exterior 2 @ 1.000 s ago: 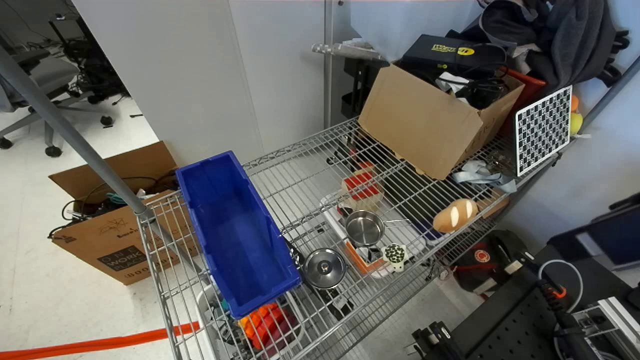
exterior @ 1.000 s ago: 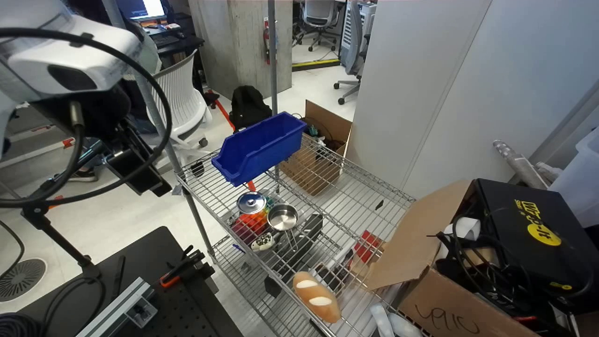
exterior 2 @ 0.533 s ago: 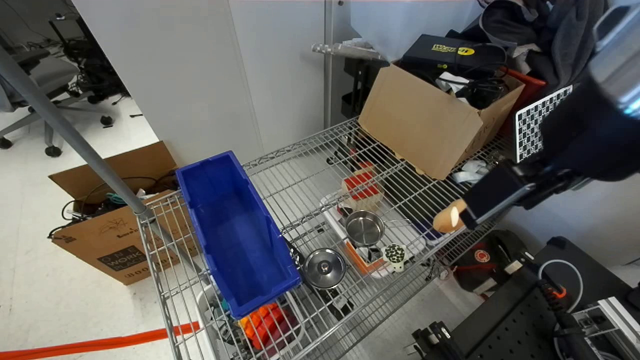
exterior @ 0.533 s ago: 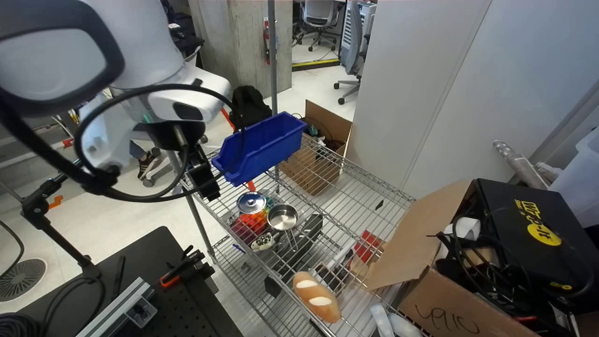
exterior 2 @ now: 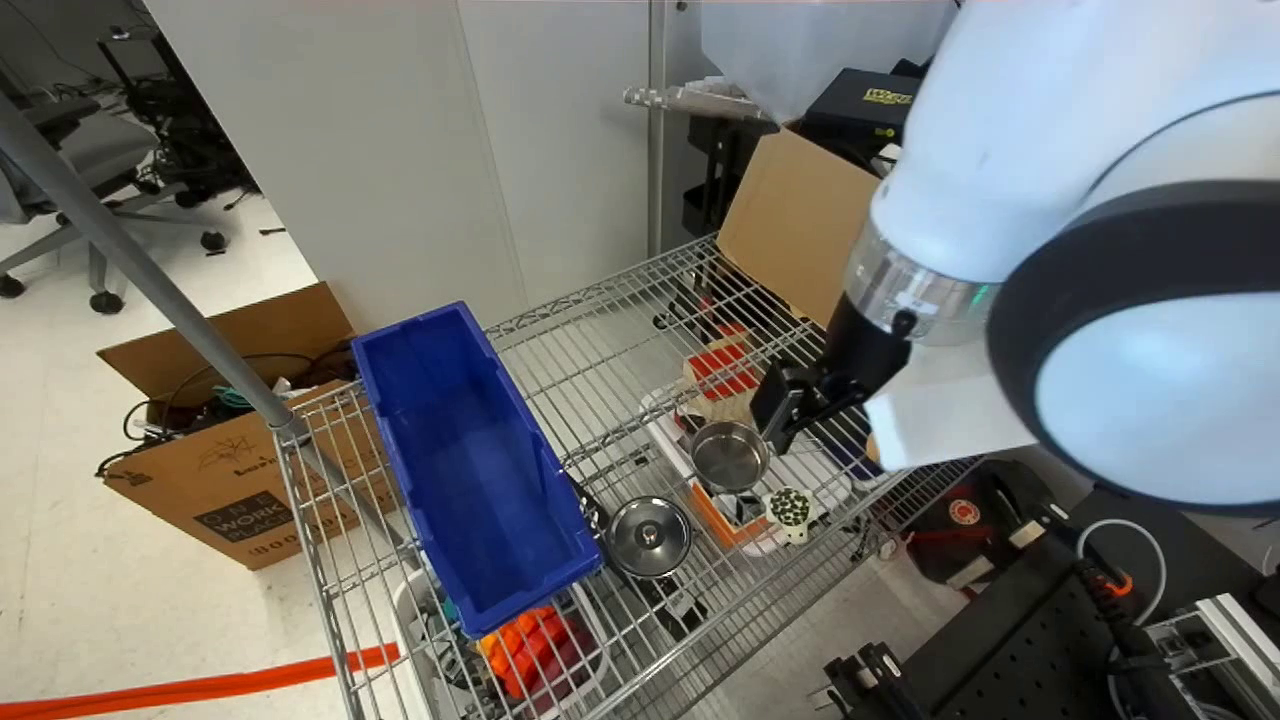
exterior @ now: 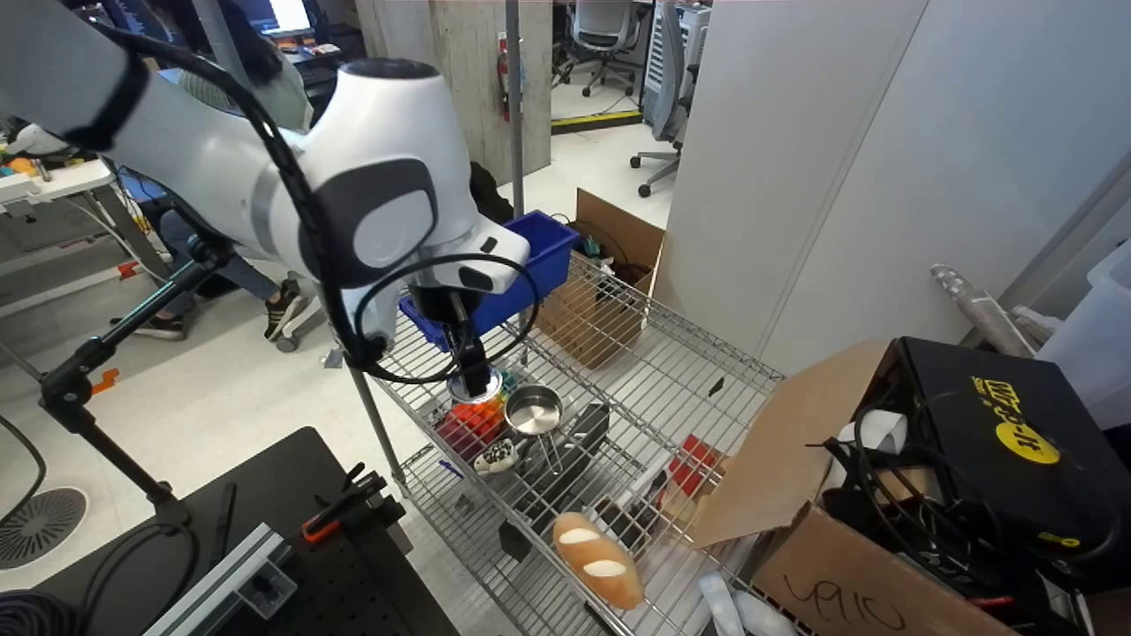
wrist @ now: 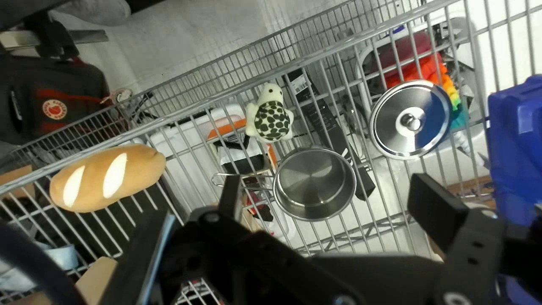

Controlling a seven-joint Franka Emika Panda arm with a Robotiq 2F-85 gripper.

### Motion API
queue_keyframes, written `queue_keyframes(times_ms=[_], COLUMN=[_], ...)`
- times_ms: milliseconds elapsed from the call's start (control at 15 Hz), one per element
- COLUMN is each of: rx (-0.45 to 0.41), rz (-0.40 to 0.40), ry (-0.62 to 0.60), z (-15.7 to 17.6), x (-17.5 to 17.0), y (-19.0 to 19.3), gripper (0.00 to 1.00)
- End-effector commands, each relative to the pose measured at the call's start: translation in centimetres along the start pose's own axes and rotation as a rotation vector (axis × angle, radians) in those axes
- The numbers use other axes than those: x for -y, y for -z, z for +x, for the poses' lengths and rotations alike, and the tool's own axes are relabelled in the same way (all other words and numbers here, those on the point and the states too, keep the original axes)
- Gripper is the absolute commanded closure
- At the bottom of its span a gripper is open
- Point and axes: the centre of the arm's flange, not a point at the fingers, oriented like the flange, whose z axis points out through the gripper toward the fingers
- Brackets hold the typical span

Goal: Place the silver lid on the silver pan

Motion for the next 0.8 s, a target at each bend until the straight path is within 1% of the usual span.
queue_keyframes(times_ms=[0, 67, 200, 333, 533, 733], rx=[0.01, 0.013, 0.033, 0.072, 0.096, 0.086], rz=[0.018, 0.032, 0.037, 0.026, 0.022, 0.006], ry=[-0.068, -0.087, -0.098, -0.099, -0.091, -0.07], z=[4.7, 4.8, 4.9, 4.7, 4.6, 5.0], x=[3.0, 3.4, 4.3, 5.8, 8.0, 10.4], y=[-5.7, -7.1, -9.6, -11.8, -13.8, -15.5], gripper=[0.0, 0.0, 0.0, 0.0, 0.0, 0.0])
